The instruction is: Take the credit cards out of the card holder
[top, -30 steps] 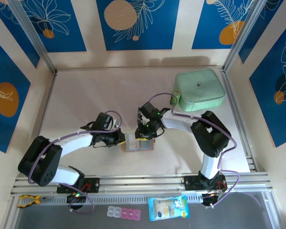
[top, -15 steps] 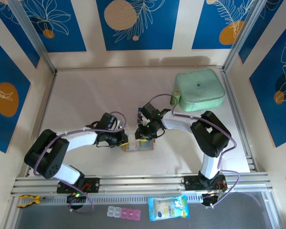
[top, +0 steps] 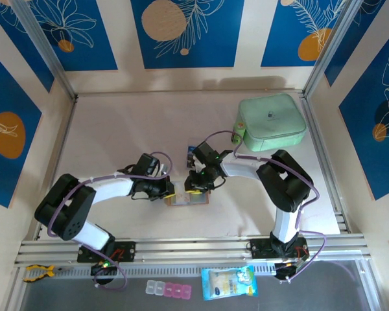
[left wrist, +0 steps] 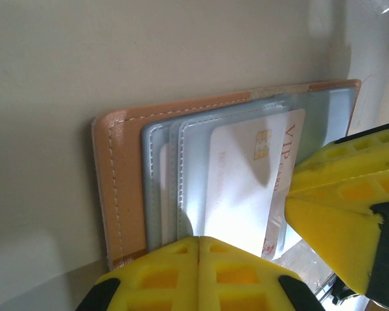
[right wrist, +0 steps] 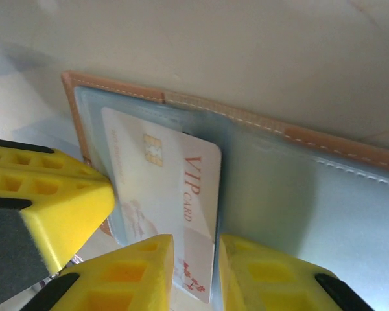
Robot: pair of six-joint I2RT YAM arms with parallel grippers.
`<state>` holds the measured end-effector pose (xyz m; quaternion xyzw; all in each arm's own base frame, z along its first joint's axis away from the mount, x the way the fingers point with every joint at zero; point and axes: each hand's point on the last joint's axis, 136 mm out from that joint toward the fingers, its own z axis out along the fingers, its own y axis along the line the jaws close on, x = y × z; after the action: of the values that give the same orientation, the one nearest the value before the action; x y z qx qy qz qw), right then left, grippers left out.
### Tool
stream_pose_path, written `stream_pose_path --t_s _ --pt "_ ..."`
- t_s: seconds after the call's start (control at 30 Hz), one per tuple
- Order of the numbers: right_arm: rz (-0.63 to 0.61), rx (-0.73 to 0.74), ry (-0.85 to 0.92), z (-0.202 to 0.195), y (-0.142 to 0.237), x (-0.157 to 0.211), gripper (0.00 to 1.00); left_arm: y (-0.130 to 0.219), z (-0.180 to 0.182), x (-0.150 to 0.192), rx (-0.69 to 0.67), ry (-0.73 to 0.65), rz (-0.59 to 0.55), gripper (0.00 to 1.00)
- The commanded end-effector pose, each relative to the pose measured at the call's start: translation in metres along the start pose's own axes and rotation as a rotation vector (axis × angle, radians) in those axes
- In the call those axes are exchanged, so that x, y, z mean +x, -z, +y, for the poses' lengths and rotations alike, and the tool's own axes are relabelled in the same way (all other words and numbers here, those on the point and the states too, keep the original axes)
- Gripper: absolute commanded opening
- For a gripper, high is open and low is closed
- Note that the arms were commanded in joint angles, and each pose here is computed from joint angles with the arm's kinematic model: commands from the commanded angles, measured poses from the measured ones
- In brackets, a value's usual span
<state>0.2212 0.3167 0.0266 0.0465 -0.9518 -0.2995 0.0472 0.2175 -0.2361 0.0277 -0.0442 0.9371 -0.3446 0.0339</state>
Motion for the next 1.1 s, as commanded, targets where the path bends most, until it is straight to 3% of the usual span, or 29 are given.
stream_pose_path --t_s 0.0,0.5,1.07 --pt "0.040 -0.029 -0.024 -0.002 -0.007 0.006 0.25 -0.003 0.012 0.007 -0.062 0.010 0.032 0.04" --pt "0.006 -0.179 0.010 0.018 0.006 0.005 0.18 -0.004 0.013 0.006 -0.074 0.018 0.036 0.04" --pt "-0.012 -0.148 0.002 0.001 0.011 0.009 0.07 -0.001 0.014 0.007 -0.086 0.021 0.036 0.03"
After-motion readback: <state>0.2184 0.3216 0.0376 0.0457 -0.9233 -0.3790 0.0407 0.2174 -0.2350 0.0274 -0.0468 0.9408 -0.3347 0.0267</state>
